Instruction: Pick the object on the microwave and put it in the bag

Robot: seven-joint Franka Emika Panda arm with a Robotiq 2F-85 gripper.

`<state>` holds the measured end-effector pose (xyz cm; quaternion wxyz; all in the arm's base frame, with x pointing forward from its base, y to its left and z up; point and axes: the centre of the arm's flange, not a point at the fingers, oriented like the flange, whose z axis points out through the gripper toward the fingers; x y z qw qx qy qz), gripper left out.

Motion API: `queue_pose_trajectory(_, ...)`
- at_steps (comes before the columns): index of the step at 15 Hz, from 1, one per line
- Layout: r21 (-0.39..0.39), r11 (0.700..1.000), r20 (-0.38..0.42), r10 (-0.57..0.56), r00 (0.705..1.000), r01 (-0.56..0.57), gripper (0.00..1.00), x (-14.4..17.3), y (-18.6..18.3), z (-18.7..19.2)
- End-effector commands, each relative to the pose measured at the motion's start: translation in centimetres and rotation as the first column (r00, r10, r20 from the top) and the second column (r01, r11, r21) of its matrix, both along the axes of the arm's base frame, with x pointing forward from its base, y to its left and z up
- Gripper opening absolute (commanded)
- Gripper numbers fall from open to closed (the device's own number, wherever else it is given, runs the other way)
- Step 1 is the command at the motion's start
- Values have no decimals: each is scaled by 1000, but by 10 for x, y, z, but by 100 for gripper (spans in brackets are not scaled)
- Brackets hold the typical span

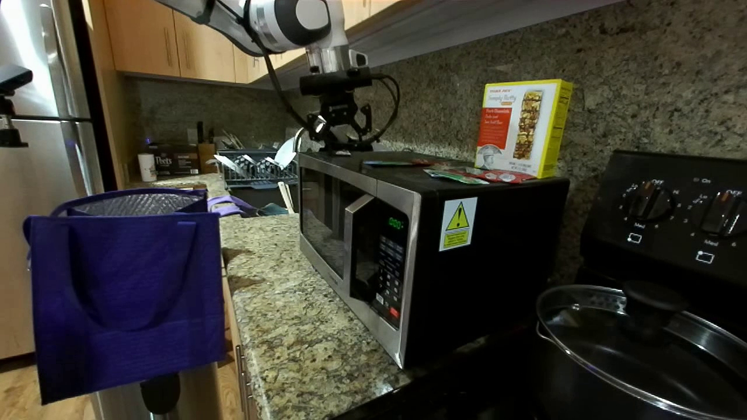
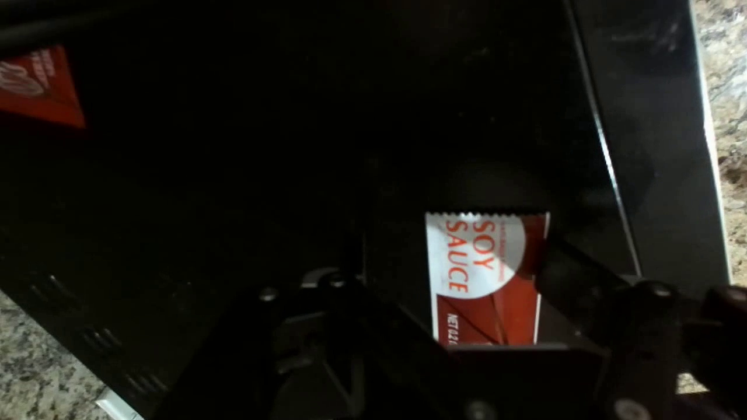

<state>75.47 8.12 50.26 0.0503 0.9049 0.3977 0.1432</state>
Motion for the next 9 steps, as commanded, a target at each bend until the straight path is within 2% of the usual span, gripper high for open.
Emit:
queue_pose_trajectory(1, 32, 999, -44, 18, 999, -17, 47, 3, -15, -9)
queue_pose_trajectory(7, 64, 998, -46, 11, 999, -9, 9, 2, -23, -8)
queue_pose_trajectory(9, 65, 998, -45, 10, 999, -7, 5, 1, -25, -7)
